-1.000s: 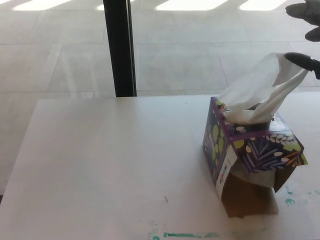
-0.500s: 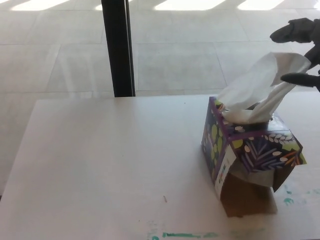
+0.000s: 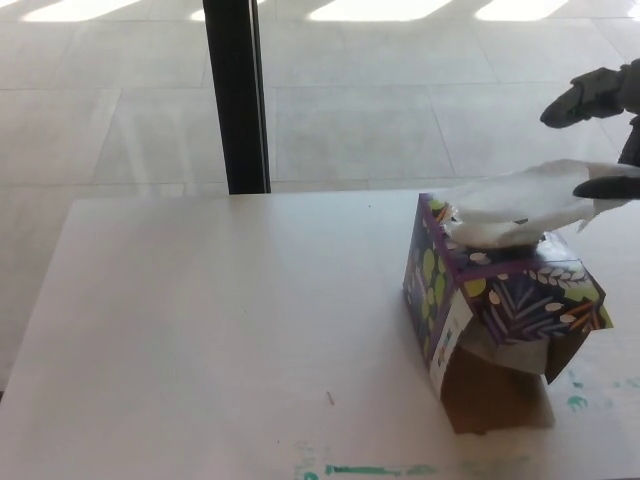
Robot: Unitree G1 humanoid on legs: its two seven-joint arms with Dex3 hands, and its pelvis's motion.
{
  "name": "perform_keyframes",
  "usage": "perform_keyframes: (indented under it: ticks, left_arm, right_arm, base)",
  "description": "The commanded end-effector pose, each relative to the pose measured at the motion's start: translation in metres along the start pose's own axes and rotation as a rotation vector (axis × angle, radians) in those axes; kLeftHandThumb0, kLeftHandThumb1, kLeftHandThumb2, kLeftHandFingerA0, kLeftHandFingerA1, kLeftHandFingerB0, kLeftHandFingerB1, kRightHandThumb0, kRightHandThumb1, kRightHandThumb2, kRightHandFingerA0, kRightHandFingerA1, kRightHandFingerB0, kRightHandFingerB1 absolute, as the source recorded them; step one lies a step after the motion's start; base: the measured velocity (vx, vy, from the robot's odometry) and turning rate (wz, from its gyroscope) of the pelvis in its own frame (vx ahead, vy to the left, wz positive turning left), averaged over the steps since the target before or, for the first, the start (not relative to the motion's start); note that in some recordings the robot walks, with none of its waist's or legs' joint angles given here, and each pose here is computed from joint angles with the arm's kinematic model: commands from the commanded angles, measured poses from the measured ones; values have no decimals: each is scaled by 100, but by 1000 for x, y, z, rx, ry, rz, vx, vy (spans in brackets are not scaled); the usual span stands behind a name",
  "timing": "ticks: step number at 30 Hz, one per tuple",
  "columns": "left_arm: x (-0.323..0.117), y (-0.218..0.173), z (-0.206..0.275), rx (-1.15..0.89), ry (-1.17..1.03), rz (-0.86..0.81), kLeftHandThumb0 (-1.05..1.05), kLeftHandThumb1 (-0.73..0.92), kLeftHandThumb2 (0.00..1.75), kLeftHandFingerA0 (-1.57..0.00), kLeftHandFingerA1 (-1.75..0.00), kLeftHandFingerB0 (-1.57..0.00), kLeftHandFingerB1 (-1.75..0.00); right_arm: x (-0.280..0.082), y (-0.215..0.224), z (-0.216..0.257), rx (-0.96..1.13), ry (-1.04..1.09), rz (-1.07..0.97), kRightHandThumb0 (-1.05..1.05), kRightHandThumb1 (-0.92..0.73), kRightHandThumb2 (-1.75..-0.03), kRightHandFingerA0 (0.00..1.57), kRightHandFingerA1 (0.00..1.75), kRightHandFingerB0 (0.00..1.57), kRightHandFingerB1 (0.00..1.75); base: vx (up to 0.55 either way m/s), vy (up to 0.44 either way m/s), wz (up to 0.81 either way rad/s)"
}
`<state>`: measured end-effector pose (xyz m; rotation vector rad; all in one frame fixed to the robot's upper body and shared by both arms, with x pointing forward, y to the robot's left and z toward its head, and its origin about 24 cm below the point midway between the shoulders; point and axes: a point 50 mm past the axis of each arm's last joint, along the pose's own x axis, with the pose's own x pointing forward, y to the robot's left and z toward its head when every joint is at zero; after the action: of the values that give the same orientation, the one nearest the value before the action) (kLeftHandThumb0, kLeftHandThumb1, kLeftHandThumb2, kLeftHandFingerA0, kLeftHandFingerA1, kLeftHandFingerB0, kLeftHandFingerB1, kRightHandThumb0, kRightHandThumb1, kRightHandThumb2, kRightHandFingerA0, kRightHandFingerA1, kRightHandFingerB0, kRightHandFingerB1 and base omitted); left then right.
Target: The robot uses its right hand to pull out a tissue from the tissue box kept in the middle of the desk and put it on the right side
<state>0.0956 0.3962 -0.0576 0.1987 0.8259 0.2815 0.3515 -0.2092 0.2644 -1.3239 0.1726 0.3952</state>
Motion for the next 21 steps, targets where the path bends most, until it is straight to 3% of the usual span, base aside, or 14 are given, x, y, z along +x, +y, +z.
perform_keyframes:
  ticks: [1, 3, 6, 7, 8, 9, 10, 11, 13, 16, 17, 18, 20, 21]
  left_arm:
    - [-1, 6, 4, 38, -12, 12, -76, 54, 111, -69, -99, -52, -88]
    - [-1, 6, 5, 45, -14, 3, -77, 51, 113, -69, -99, -51, -88]
    - [-1, 5, 5, 33, -20, -12, -80, 47, 111, -70, -102, -54, -91]
    - [0, 4, 5, 36, -20, -13, -80, 48, 113, -71, -101, -53, -90]
    - [0, 3, 4, 42, -19, -12, -76, 55, 102, -65, -109, -48, -98]
    - [0, 3, 5, 48, -21, -13, -78, 47, 114, -71, -101, -53, -90]
    - [0, 2, 5, 48, -22, -15, -74, 45, 116, -73, -99, -49, -85]
    - [0, 2, 5, 47, -21, -16, -72, 52, 105, -65, -112, -49, -102]
    - [0, 2, 6, 43, -25, -20, -74, 44, 115, -73, -99, -50, -85]
    - [1, 3, 7, 59, -18, -19, -71, 56, 102, -64, -109, -50, -97]
    - [1, 3, 7, 61, -19, -19, -71, 54, 104, -65, -111, -49, -100]
    - [0, 3, 7, 60, -20, -20, -71, 57, 101, -66, -109, -50, -97]
    - [0, 3, 7, 33, -21, -22, -70, 59, 100, -65, -109, -50, -97]
    - [-1, 3, 6, 42, -22, -18, -76, 49, 115, -73, -98, -52, -86]
  right_arm:
    - [3, 5, -13, -153, 82, -20, -59, -69, -61, 43, 62, 30, 33]
    - [6, 10, -16, -152, 88, -25, -53, -71, -61, 65, 77, 35, 36]
    - [10, 18, -16, -164, 81, -21, -51, -72, -61, 62, 75, 35, 37]
    - [11, 20, -16, -183, 79, -25, -55, -57, -92, 55, 75, 29, 51]
    - [12, 22, -15, -191, 79, -22, -53, -56, -92, 46, 68, 26, 50]
    - [15, 25, -13, -205, 88, -23, -50, -71, -61, 54, 71, 32, 35]
    - [16, 26, -12, -216, 92, -30, -50, -69, -60, 59, 104, 33, 34]
    - [18, 28, -11, -228, 93, -38, -49, -69, -61, 64, 104, 33, 34]
    - [21, 30, -8, -246, 91, -35, -49, -70, -60, 64, 98, 32, 33]
    - [22, 33, 1, -234, 37, -67, -50, -74, -61, 67, 100, 40, 35]
    - [22, 35, 2, -242, 18, -86, -51, -59, -96, 75, 95, 36, 54]
    - [22, 36, 4, -247, 5, -98, -45, -76, -63, 69, 110, 43, 37]
    - [23, 38, 5, -227, -29, -126, -43, -76, -62, 71, 110, 46, 39]
    - [22, 40, 8, -215, -55, -129, -42, -77, -63, 69, 84, 46, 40]
  base:
    - [0, 0, 0]
    - [0, 0, 0]
    - [0, 0, 0]
    - [0, 0, 0]
    - [0, 0, 0]
    - [0, 0, 0]
    - [0, 0, 0]
    - [0, 0, 0]
    - [0, 0, 0]
    - [0, 0, 0]
    - [0, 0, 0]
    - [0, 0, 0]
    - [0, 0, 0]
    - [0, 0, 0]
